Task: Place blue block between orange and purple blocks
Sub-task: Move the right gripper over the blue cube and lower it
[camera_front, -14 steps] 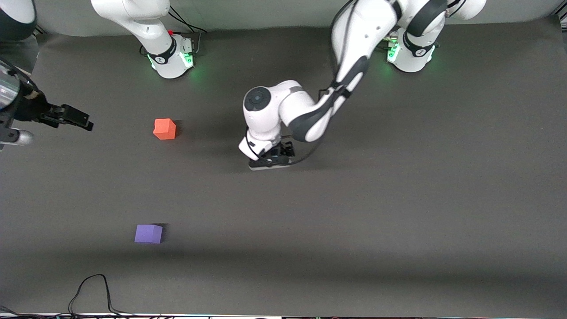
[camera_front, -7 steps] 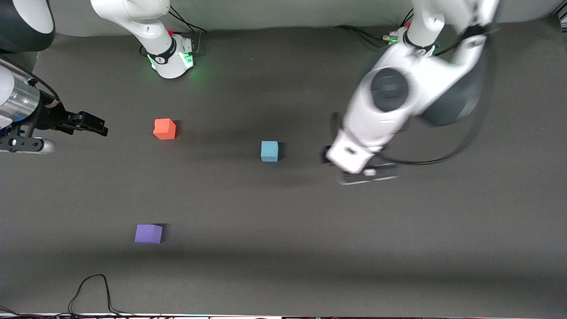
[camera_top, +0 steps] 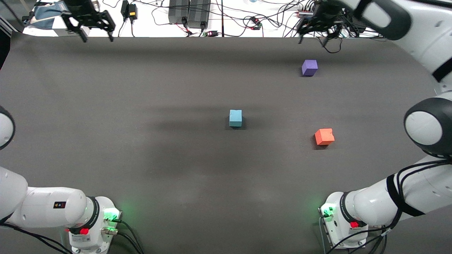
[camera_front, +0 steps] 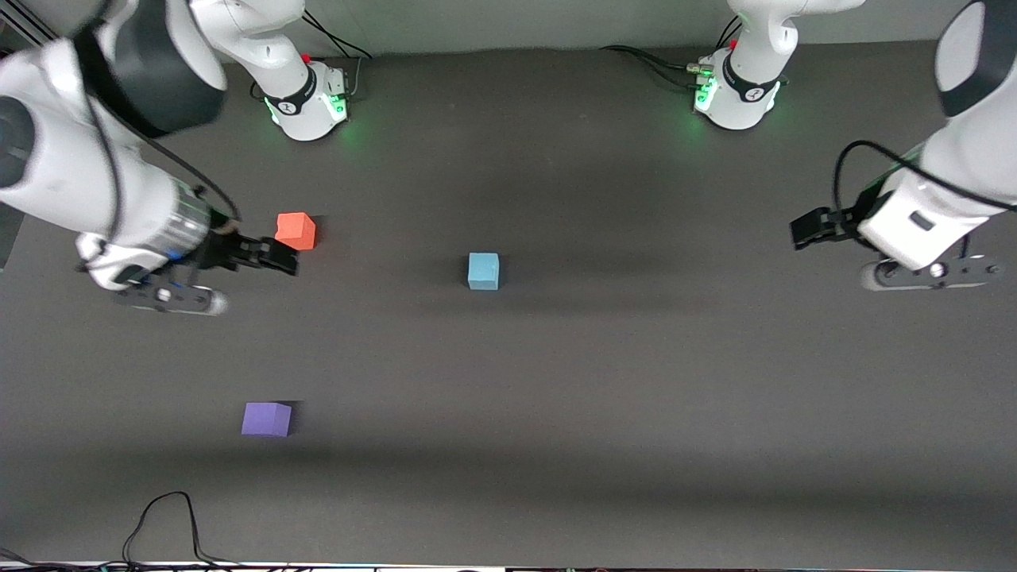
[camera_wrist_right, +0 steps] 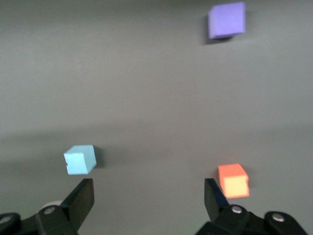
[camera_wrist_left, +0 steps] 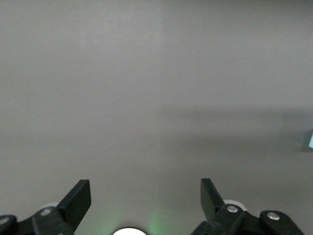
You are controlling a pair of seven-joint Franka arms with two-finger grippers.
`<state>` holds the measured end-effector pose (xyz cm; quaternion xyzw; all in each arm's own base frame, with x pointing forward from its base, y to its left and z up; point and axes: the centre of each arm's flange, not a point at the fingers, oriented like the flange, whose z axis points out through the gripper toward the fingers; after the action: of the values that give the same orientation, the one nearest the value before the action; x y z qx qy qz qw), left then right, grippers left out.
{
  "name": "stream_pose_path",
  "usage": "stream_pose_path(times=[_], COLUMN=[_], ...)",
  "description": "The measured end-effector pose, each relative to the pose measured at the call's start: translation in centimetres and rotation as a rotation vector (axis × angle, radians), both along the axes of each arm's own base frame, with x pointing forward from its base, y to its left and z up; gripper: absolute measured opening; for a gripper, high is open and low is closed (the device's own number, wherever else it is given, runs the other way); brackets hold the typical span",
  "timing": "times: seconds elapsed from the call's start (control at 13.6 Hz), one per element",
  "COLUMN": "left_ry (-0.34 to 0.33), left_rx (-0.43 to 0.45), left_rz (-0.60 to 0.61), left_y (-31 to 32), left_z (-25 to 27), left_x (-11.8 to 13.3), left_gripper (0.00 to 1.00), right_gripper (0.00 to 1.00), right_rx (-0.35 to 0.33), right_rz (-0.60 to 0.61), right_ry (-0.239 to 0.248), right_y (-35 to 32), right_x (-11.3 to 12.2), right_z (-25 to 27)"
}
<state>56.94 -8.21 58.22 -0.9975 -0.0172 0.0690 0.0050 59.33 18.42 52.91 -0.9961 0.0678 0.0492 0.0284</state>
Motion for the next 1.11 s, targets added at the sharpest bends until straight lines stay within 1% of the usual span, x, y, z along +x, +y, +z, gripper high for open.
stream_pose_path(times=[0.15, 0.29, 0.37, 0.59, 0.74, 0.88, 1.03, 1.11], left_ry=[0.001, -0.013, -0.023, -0.041, -0.057, -0.062, -0.061, -0.060], left_rx=[-0.001, -0.001, -0.001, 0.002, 0.002, 0.002, 0.001, 0.001], left_rz=[-0.009, -0.003, 0.003, 0.012, 0.013, 0.008, 0.001, -0.002], left_y=[2.0, 4.0, 4.8, 6.9, 7.1, 6.8, 6.4, 6.2], left_z=[-0.4, -0.7, -0.6, 0.3, 1.2, 1.5, 1.4, 1.4], left_x=[-0.5, -0.9, -1.0, -1.5, -1.9, -2.1, -2.0, -2.0], left_gripper=[1.00, 1.00, 1.00, 1.00, 1.00, 1.00, 1.00, 1.00], right_gripper=[1.00, 1.00, 1.00, 1.00, 1.00, 1.00, 1.00, 1.00], right_rx=[-0.012, -0.047, -0.052, -0.022, -0.020, -0.039, -0.035, -0.035], right_rz=[-0.042, -0.064, -0.073, -0.102, -0.107, -0.096, -0.083, -0.077], right_ry=[-0.013, -0.024, -0.035, -0.090, -0.097, -0.113, -0.134, -0.135], right_y=[4.6, 10.4, 13.1, 17.7, 20.2, 22.9, 24.2, 24.1], right_x=[0.5, -0.2, -0.6, -1.8, -3.3, -5.2, -7.2, -8.1], right_z=[-3.2, -7.0, -8.8, -12.8, -15.1, -18.1, -22.3, -24.1])
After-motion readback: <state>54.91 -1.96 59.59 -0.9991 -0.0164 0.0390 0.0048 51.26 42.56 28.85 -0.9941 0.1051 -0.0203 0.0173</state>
